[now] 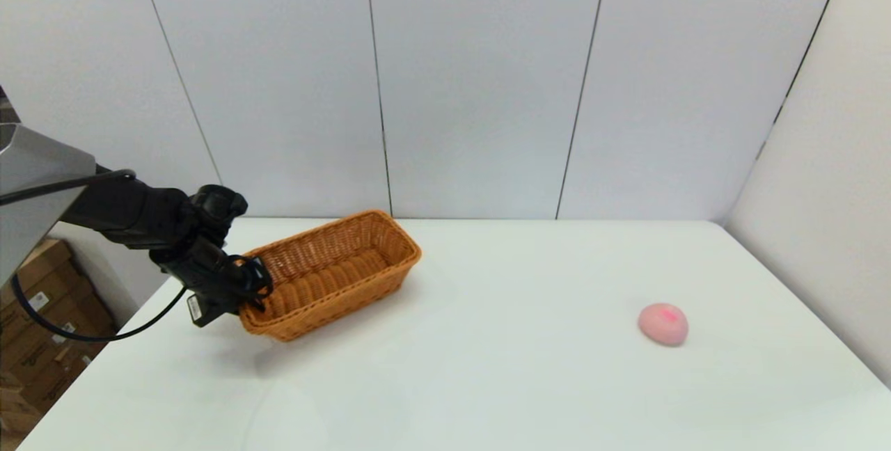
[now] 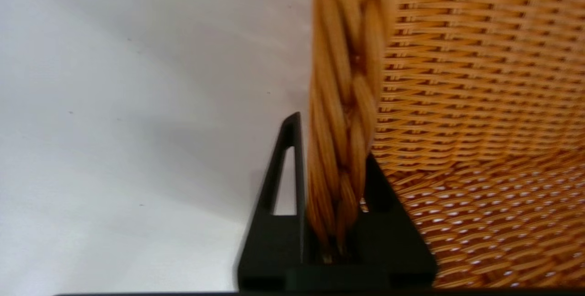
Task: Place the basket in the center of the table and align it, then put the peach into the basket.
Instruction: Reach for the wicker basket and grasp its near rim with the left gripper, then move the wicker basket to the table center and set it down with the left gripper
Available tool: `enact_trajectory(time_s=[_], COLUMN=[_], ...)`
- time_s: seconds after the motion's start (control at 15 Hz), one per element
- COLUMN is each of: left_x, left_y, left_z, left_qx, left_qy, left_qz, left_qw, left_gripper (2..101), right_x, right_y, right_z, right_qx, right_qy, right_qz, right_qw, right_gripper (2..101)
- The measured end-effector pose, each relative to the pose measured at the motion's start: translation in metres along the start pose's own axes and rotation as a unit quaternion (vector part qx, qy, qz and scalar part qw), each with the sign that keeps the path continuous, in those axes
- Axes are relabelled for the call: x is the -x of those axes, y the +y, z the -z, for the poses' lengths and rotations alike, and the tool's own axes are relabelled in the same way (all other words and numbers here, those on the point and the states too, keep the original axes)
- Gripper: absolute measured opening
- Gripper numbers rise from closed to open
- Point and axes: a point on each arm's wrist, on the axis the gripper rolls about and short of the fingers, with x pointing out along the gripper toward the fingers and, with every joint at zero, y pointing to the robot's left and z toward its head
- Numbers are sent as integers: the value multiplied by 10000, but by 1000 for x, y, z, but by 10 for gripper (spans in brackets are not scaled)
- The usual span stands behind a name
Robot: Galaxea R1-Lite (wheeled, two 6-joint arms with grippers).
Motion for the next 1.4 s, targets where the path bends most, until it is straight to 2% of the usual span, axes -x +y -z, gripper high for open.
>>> enact_trajectory(time_s=[0.33, 0.6, 0.73, 0.93, 1.07, 1.4], left_x=[0, 22, 36, 62, 74, 73], left_y=[0, -4, -9, -25, -45, -98], left_z=[0, 6, 10, 33, 59, 125], left_qx=[26, -13, -135, -736, -1220, -2362], left_qy=[151, 592, 584, 704, 850, 1252], left_qz=[188, 894, 1110, 1397, 1531, 1720], left_qw=[9997, 9942, 9920, 9849, 9770, 9481], left_gripper=[146, 144, 144, 144, 144, 143], right_x=[0, 0, 0, 0, 0, 0], right_y=[0, 0, 0, 0, 0, 0], right_z=[0, 0, 0, 0, 0, 0], right_qx=[0, 2, 0, 2, 2, 2], right_qy=[2, 4, 2, 0, 0, 2], right_qz=[0, 2, 0, 2, 2, -1], right_qw=[10000, 10000, 10000, 10000, 10000, 10000], right_gripper=[971, 971, 971, 971, 971, 971])
